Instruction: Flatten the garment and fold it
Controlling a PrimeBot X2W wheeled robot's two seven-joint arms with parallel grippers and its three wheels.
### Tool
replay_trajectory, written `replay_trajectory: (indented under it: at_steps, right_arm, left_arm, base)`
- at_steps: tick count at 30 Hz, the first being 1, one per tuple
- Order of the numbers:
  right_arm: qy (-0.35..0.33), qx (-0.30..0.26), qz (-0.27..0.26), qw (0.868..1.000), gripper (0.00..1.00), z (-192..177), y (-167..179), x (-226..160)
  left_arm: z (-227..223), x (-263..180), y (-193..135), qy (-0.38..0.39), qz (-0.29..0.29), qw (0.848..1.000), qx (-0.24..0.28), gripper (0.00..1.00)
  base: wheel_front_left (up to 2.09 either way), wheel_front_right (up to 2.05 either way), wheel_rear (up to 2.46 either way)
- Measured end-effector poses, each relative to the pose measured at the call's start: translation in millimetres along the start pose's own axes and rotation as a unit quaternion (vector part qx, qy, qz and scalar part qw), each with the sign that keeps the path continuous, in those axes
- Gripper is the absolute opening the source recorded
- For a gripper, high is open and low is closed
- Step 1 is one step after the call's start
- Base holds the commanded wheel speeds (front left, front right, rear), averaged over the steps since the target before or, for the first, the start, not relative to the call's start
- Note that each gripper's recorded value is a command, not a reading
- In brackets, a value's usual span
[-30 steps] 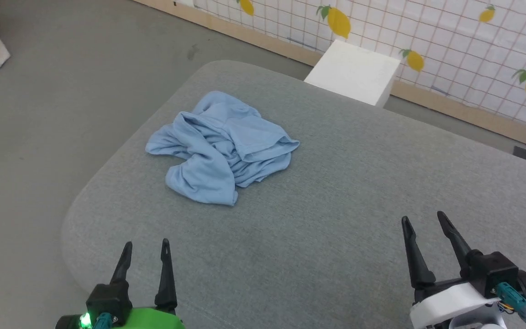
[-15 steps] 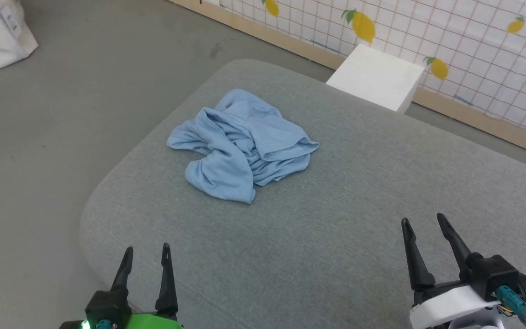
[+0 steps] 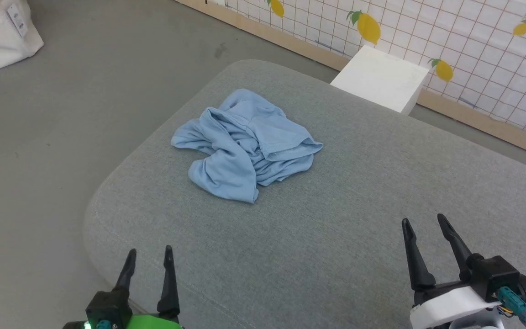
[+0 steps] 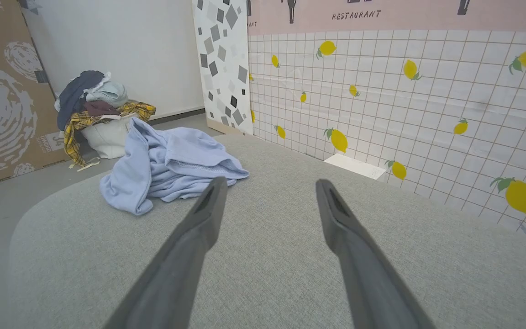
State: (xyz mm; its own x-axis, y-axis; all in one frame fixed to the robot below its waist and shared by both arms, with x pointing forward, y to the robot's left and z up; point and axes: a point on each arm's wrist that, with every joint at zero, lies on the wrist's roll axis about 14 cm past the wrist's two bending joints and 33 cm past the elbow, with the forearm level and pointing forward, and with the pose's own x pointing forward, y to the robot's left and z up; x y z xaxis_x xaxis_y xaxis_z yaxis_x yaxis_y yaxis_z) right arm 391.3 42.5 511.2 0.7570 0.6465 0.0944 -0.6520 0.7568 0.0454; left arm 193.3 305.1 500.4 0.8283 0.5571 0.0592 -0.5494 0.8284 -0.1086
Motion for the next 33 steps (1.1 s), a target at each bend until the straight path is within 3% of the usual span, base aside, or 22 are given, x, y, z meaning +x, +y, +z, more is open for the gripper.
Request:
replay_trajectory:
  at_steps: [4, 10, 11, 13, 18, 25, 30, 33]
  right_arm:
    - [0.0, 0.001, -0.003, 1.0, 1.0, -1.1, -2.9, 1.2]
    - [0.0, -0.009, -0.009, 1.0, 1.0, -1.8, -11.4, 7.5]
    - [-0.001, -0.011, -0.01, 1.0, 1.0, -1.1, -13.4, 9.1]
    - [-0.006, -0.016, -0.014, 1.0, 1.0, 2.2, -18.8, 14.3]
    - [-0.005, -0.024, -0.031, 0.999, 1.0, 1.6, -36.0, 21.9]
    - [0.004, -0.03, -0.071, 0.997, 1.0, -9.0, -72.6, 25.1]
    - [0.016, -0.031, -0.103, 0.994, 1.0, -25.6, -101.6, 27.0]
    - [0.028, -0.027, -0.12, 0.992, 1.0, -40.7, -118.1, 24.6]
  left_arm:
    - [14.9, 17.3, -7.6, -0.007, -0.042, 0.999, -0.007, 1.0]
    - [112.2, 84.9, -31.0, -0.068, -0.122, 0.988, 0.069, 1.0]
    - [123.5, 92.4, -33.9, -0.074, -0.127, 0.986, 0.074, 1.0]
    - [149.1, 113.3, -39.7, -0.084, -0.132, 0.987, 0.038, 1.0]
    - [174.0, 165.8, -51.6, -0.056, -0.142, 0.986, 0.061, 1.0]
    - [125.6, 228.2, -83.0, 0.078, -0.162, 0.98, 0.087, 1.0]
    - [62.7, 257.0, -103.2, 0.176, -0.171, 0.962, 0.116, 1.0]
    - [22.0, 268.1, -108.2, 0.233, -0.161, 0.954, 0.098, 1.0]
  base:
    - [0.0, 0.0, 0.0]
    - [0.0, 0.0, 0.0]
    - [0.0, 0.0, 0.0]
    - [0.0, 0.0, 0.0]
    - [0.0, 0.0, 0.0]
    - [0.0, 0.0, 0.0]
    - [0.0, 0.0, 0.0]
    - [0.0, 0.0, 0.0]
